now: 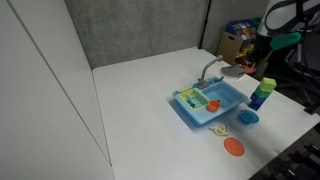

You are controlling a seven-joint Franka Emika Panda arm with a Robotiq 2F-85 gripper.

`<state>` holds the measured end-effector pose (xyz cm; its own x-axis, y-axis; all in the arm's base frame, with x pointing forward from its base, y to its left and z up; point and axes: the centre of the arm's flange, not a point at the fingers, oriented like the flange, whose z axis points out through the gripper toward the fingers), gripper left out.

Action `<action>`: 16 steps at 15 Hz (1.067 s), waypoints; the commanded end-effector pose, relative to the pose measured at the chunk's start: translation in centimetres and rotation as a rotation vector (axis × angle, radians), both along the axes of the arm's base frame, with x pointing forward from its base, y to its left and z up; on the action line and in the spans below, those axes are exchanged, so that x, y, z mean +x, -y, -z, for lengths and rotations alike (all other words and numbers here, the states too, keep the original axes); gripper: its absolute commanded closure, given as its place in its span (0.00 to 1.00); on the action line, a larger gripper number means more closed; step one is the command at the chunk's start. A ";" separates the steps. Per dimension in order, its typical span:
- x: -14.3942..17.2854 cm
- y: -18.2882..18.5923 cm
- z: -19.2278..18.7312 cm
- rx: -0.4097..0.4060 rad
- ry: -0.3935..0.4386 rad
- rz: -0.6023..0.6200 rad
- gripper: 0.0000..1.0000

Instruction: Remove the orange measuring cup and stack it on top of the light green block

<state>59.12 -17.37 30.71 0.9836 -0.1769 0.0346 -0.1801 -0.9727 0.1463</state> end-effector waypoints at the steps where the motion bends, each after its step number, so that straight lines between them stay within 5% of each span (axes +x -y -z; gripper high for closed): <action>1: -3.1 2.0 -2.3 -0.030 0.011 0.074 0.87; 9: -6.3 7.8 -1.5 -0.029 -0.030 0.200 0.87; 16: -9.2 9.2 -0.2 0.002 -0.084 0.230 0.87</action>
